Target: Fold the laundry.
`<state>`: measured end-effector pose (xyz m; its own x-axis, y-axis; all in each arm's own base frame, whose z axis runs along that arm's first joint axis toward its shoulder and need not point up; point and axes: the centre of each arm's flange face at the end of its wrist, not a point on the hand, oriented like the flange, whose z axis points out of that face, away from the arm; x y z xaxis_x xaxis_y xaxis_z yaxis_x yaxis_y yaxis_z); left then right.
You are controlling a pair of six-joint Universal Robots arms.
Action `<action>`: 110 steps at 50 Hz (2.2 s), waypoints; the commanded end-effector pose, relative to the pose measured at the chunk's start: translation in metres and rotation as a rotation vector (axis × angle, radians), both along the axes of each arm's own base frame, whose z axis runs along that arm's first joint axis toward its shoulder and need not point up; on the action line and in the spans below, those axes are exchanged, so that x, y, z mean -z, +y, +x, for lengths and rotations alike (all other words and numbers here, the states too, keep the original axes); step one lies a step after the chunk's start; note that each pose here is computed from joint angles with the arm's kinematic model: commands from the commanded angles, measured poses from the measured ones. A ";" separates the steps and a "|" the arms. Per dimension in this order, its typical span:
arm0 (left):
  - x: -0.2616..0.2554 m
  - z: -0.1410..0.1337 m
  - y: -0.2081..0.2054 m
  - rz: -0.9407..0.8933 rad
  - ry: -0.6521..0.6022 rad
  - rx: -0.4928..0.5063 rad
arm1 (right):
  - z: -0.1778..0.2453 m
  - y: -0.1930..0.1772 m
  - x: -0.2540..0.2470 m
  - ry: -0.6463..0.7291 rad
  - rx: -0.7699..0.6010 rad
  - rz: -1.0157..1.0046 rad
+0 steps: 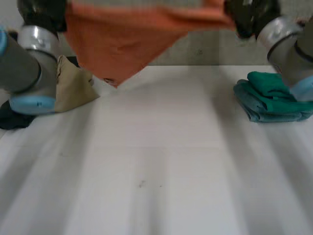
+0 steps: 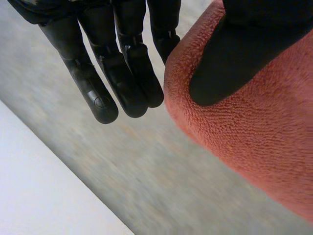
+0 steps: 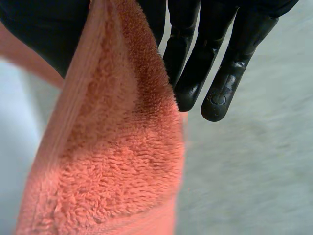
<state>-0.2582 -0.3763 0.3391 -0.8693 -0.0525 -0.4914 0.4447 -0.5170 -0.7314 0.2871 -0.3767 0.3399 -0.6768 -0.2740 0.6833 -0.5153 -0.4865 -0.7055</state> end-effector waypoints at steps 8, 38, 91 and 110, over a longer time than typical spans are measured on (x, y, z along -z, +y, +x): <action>0.136 0.014 0.035 0.411 -0.126 0.000 | -0.007 0.029 0.141 0.155 -0.068 0.488; 0.144 0.033 0.079 0.505 -0.075 0.014 | -0.081 0.060 0.187 -0.173 0.138 0.793; 0.158 0.077 0.194 0.851 -0.500 -0.048 | -0.139 0.154 0.138 0.553 0.100 0.895; 0.155 0.054 0.099 0.653 -0.431 -0.086 | -0.106 0.085 0.133 0.400 0.128 0.683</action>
<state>-0.1976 -0.2557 0.1739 -0.5916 0.3451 -0.7286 0.7856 0.0439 -0.6172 0.1665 -0.2783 0.1935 -0.4609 -0.6973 0.5490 -0.8329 0.1263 -0.5389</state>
